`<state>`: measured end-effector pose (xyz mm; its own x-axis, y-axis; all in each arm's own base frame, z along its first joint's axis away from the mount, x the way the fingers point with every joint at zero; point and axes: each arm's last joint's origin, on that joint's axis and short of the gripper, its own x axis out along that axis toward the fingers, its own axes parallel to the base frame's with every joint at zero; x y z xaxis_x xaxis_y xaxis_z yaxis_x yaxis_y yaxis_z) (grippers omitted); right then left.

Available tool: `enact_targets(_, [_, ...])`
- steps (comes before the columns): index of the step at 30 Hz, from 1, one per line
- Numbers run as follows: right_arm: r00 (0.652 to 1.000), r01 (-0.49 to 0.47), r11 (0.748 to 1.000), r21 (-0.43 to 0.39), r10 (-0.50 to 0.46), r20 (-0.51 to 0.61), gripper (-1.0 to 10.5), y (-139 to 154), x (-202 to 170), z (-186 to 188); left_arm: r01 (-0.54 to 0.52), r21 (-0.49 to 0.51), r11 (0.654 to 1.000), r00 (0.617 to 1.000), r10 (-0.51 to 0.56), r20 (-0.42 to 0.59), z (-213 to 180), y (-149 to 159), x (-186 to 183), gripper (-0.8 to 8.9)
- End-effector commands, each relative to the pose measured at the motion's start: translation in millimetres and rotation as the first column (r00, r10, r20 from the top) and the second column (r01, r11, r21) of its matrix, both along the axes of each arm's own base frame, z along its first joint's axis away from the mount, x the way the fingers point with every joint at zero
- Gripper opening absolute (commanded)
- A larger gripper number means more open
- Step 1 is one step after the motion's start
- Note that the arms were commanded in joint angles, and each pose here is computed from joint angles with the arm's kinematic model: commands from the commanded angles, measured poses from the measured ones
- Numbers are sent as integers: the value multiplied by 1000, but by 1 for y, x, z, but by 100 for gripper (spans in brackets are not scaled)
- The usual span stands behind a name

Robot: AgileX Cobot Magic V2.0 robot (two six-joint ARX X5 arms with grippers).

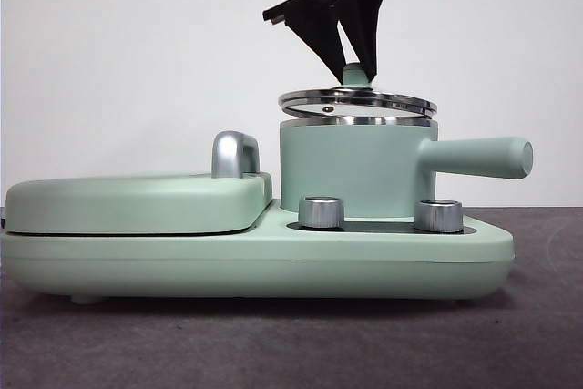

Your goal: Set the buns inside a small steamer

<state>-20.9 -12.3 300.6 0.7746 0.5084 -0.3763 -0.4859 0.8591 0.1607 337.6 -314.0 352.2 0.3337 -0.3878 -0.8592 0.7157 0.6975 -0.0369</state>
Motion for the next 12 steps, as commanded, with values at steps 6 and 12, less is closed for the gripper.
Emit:
enact_targets(6, [1000, 0, 1000, 16, 0, 8, 496, -1, -1, 2, 23, -14, 1000, 1000, -22, 21, -7, -10, 4, 15])
enact_targets(12, [1000, 0, 1000, 17, -1, 7, 496, -1, -1, 2, 22, 14, 1000, 1000, -22, -11, -18, -12, 7, 16])
